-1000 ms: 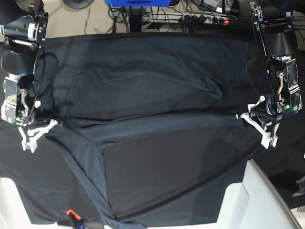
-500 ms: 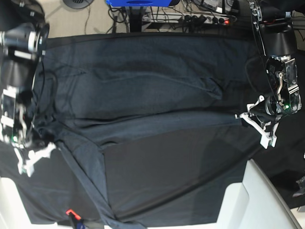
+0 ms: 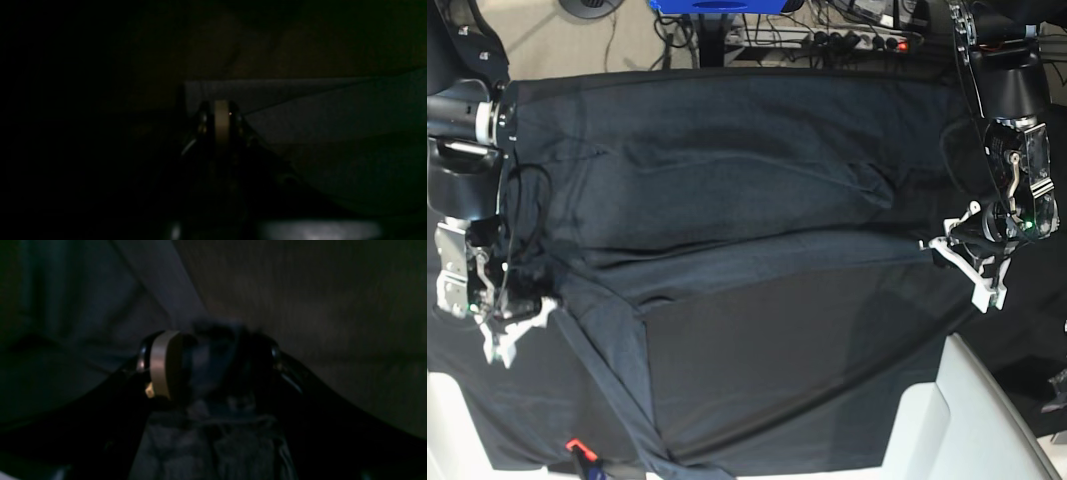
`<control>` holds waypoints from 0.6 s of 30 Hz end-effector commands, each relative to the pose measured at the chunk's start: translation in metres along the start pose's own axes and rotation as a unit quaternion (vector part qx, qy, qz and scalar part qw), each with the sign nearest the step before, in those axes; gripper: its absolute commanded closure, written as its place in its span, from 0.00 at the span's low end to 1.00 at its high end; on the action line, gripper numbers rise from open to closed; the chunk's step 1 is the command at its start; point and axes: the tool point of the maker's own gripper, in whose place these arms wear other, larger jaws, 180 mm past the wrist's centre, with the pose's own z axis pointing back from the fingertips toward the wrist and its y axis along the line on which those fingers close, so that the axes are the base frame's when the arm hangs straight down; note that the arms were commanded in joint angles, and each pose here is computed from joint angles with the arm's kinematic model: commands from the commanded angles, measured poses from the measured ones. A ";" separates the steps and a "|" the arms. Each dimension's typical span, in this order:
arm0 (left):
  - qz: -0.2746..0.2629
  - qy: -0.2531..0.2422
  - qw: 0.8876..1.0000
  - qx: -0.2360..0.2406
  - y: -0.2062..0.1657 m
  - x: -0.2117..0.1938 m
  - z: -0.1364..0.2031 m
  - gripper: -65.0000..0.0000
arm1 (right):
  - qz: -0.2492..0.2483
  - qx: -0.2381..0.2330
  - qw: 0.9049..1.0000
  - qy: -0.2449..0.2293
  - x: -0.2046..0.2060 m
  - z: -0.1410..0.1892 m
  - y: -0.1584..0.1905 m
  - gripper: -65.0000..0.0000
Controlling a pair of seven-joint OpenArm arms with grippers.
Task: Fold the T-shirt properly
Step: 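Lower both grippers and pull the held edges back toward the hem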
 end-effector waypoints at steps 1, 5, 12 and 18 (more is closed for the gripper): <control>-0.004 -0.025 1.000 0.004 0.005 0.018 0.005 1.00 | -0.003 -0.002 0.999 -0.036 0.030 0.008 -0.003 0.52; -0.004 -0.025 1.000 0.004 0.005 0.018 0.005 1.00 | -0.004 -0.004 0.999 -0.045 0.031 0.007 -0.005 0.53; -0.003 -0.024 1.000 0.004 0.005 0.018 0.005 1.00 | -0.004 -0.004 0.999 -0.045 0.030 0.007 -0.005 0.53; -0.003 -0.024 1.000 0.004 0.005 0.018 0.005 1.00 | -0.002 -0.003 0.999 -0.047 0.033 0.008 -0.004 0.91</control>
